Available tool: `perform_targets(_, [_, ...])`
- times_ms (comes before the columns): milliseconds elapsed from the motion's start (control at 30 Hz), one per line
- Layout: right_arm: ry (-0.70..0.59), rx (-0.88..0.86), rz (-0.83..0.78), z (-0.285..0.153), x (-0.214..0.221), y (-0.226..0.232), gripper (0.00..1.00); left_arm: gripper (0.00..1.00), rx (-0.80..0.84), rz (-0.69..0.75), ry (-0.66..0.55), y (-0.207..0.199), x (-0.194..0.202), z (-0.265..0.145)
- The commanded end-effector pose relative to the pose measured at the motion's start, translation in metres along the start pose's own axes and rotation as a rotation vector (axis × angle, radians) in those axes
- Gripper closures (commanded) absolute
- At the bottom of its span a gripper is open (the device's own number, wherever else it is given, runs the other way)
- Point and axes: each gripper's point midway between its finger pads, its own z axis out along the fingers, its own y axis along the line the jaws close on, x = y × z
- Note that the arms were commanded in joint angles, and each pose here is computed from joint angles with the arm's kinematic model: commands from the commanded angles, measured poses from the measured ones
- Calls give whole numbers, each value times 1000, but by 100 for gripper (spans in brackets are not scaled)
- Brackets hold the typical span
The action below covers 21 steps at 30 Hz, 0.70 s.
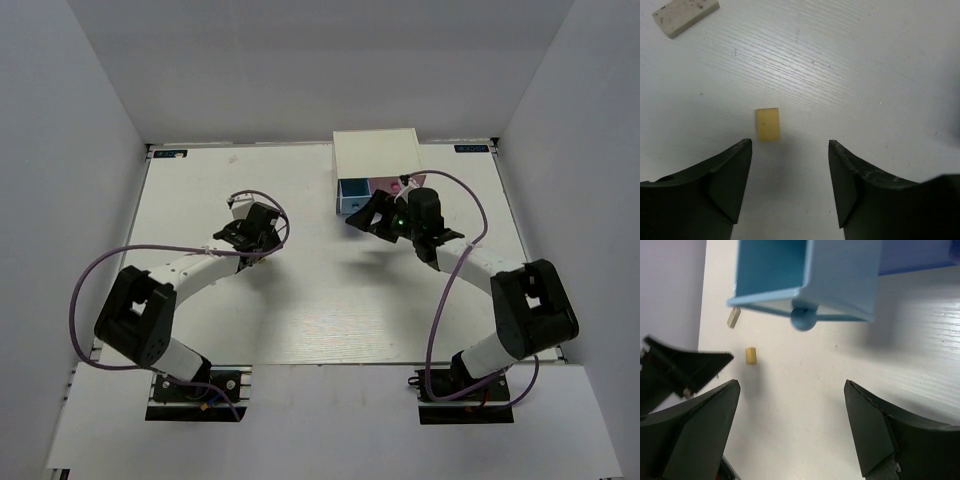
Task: Sort the stationery into containers
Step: Open the drawer in the storage box, then pick up the stationery from the center of the board.
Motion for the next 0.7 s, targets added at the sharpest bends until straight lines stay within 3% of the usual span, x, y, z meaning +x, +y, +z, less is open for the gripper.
perform_targets(0, [45,-51,-115,-19,9,9,10,33,-11,78,59,0,3,10])
perform_targets(133, [76,-73,-202,-34,17,12,10,42,-23,85,89,-1,5,20])
perform_targets(300, [43,-95,-273,-49,15,16,10,42,-73,106,142,4,16,26])
perform_targets(433, [23,-109,-303,-55,13,19,10,36,-101,111,156,9,20,29])
perform_targets(667, [-12,-171,-439,-70,9,33,10,38,-158,139,172,13,26,44])
